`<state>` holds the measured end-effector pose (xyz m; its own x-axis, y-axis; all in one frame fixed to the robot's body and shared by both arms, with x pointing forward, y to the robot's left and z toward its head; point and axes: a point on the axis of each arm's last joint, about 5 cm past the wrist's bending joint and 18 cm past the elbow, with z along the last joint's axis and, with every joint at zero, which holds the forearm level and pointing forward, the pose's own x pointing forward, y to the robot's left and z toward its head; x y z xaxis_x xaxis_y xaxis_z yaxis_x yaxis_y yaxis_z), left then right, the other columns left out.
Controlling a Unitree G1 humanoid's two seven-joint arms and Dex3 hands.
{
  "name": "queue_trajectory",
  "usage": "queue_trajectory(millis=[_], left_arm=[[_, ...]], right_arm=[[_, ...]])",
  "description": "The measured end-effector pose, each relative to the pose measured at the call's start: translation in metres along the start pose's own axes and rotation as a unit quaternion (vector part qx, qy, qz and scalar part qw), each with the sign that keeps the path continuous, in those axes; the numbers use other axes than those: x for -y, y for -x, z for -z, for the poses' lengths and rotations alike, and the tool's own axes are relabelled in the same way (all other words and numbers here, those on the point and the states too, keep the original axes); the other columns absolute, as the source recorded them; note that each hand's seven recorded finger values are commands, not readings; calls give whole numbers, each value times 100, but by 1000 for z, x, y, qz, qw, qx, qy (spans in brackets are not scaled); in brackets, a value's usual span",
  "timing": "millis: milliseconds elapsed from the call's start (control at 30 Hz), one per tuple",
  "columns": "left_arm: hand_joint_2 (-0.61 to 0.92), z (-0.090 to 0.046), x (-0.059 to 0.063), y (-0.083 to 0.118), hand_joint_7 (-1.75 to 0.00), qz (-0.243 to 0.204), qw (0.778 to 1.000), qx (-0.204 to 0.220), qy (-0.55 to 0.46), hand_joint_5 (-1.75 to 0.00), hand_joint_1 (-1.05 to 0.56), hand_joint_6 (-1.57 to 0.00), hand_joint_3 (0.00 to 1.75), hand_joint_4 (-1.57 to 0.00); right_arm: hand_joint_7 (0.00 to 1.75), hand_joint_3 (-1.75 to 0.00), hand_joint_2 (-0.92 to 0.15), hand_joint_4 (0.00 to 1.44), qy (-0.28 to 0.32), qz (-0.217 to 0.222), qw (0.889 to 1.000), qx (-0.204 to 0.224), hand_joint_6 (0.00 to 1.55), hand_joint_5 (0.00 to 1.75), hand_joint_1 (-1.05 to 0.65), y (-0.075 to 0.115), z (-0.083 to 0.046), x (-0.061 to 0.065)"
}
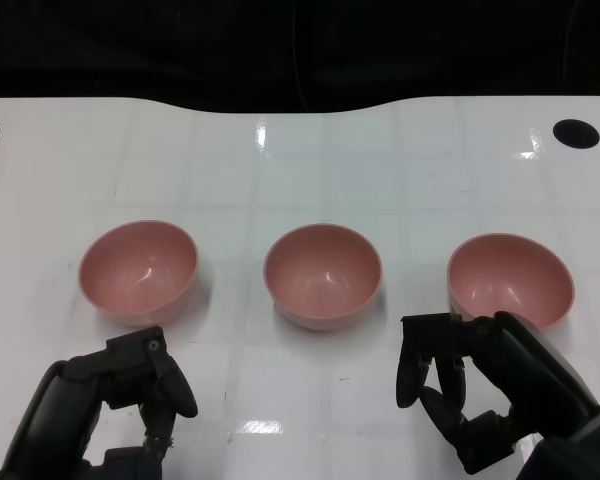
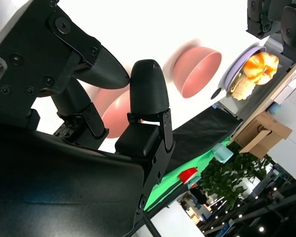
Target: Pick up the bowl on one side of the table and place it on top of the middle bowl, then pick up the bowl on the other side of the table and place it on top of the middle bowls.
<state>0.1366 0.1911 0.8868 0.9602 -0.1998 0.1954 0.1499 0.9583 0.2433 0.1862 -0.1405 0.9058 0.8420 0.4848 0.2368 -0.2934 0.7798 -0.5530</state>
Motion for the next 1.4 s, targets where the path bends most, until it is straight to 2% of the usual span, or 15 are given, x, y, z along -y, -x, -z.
queue_trajectory(millis=[667, 833, 967, 1033, 1067, 1133, 1300, 1400], left_arm=[[39, 0, 0, 0, -148, 0, 1000, 1, 0, -167, -11, -81, 136, -85], [39, 0, -1, 0, -149, 0, 1000, 0, -1, -166, -10, -81, 137, -85], [38, 0, -1, 0, -149, 0, 1000, 0, -1, -166, -10, -81, 137, -86], [38, 0, -1, 0, -149, 0, 1000, 1, -1, -166, -11, -81, 137, -85], [39, 0, -1, 0, -149, 0, 1000, 1, -1, -167, -11, -81, 136, -85], [39, 0, -1, 0, -149, 0, 1000, 0, -1, -166, -12, -80, 136, -84], [38, 0, -1, 0, -150, 1, 1000, 1, -2, -167, -10, -80, 138, -84], [38, 0, -1, 0, -150, 1, 1000, 1, -2, -167, -10, -80, 138, -85]], right_arm=[[140, -164, -13, 94, 0, 6, 1000, 1, 86, 175, -4, 0, 0, 0], [117, -154, -18, 89, 6, 13, 1000, -3, 87, 171, -6, -1, -1, -2], [111, -153, -19, 89, 7, 16, 1000, -9, 88, 169, -6, -1, 0, -2], [78, -114, -35, 70, 25, 21, 999, -17, 71, 124, -11, -2, -1, -2], [70, -106, -38, 67, 39, 25, 999, -23, 69, 118, -12, -2, -2, -2], [61, -93, -43, 59, 57, 34, 997, -28, 64, 113, -14, -3, -3, -1], [52, -78, -49, 44, 61, 47, 996, -39, 56, 108, -15, -4, -5, -1], [45, -55, -60, 33, 72, 58, 995, -39, 50, 101, -18, -5, -5, 0]])
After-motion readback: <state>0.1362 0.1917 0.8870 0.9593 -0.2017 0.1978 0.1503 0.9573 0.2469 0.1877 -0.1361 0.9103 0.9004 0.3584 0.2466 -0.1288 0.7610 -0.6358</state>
